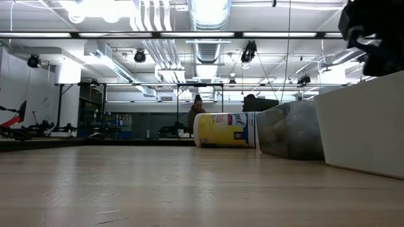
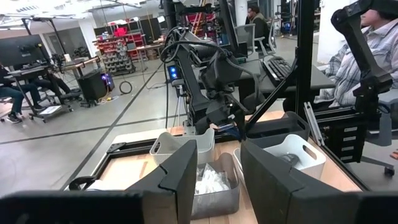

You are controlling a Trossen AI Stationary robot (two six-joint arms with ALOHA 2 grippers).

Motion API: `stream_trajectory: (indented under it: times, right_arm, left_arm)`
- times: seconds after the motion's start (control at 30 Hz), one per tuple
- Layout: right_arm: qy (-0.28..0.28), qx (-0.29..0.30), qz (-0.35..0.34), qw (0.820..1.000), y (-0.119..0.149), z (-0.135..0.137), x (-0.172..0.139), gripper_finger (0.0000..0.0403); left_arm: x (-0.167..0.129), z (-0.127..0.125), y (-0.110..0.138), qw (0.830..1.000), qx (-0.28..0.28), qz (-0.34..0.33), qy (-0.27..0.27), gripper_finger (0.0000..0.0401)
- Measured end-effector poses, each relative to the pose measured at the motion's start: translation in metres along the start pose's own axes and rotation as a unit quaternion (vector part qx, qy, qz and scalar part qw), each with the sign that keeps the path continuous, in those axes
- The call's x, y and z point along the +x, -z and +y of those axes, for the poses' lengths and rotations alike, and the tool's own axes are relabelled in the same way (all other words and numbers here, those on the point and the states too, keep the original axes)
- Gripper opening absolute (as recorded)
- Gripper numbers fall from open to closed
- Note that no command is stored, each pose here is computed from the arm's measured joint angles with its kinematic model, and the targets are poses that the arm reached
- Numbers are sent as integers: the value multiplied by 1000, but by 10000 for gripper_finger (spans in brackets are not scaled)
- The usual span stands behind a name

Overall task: Pick & Place Travel size toiletries
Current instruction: Put the razor into the bottom black bin, then return to Home Position

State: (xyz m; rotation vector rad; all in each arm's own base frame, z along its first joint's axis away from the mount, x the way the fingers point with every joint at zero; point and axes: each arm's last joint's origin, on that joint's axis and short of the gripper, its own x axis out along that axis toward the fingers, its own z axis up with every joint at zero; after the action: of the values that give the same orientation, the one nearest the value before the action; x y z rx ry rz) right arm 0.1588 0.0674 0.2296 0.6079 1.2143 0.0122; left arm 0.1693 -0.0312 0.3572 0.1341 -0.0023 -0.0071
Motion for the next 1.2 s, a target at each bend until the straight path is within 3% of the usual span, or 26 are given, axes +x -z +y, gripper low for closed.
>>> stream_trajectory:
  times: [0.37, 0.67, 1.2]
  right_arm:
    - [-56, 92, 133, 985, 28, 19, 3, 44]
    - [21, 164, 194, 967, 53, 19, 9, 41]
    - [47, 172, 203, 963, 56, 22, 17, 128]
  left_arm:
    - [5, -1, 3, 1000, 2, 10, 1, 130]
    - [9, -3, 6, 1000, 4, 19, 3, 131]
    - [16, -5, 10, 999, 7, 34, 5, 130]
